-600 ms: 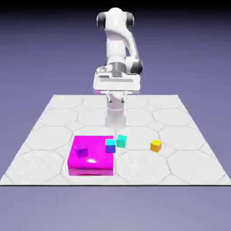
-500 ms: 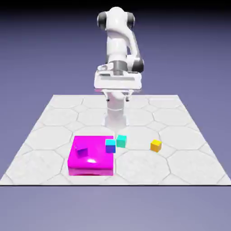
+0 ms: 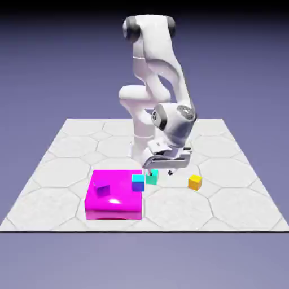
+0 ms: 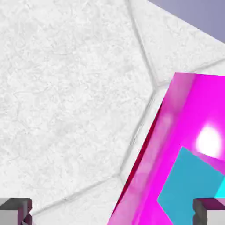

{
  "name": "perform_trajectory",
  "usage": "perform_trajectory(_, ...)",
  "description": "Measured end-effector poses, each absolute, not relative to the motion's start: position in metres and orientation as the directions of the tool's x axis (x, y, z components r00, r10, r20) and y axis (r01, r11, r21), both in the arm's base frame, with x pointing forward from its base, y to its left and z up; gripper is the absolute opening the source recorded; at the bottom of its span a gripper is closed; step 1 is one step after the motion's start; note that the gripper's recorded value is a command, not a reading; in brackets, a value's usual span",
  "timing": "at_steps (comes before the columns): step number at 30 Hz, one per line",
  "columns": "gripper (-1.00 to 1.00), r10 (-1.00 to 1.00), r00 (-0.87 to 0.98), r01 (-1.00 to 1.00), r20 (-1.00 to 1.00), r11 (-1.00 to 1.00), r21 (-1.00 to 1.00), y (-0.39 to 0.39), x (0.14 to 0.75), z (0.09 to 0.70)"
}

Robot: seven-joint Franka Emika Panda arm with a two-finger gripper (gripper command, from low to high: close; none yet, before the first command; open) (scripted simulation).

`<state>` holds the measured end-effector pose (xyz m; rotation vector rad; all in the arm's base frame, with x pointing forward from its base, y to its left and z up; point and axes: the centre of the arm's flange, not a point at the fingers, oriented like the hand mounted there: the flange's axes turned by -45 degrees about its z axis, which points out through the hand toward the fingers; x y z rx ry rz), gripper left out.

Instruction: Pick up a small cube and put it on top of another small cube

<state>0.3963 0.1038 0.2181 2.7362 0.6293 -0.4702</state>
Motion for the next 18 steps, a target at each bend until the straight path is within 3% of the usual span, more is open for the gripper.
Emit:
perform_trajectory(8,0.0,0.391,0.612,0.653,-0.687,-0.741,0.159,0.134,0.361,0.16)
perform_trajectory(18,0.0,0.397,0.267,0.875,-0.878,-0.482,0.048,0.156,0.298,0.119)
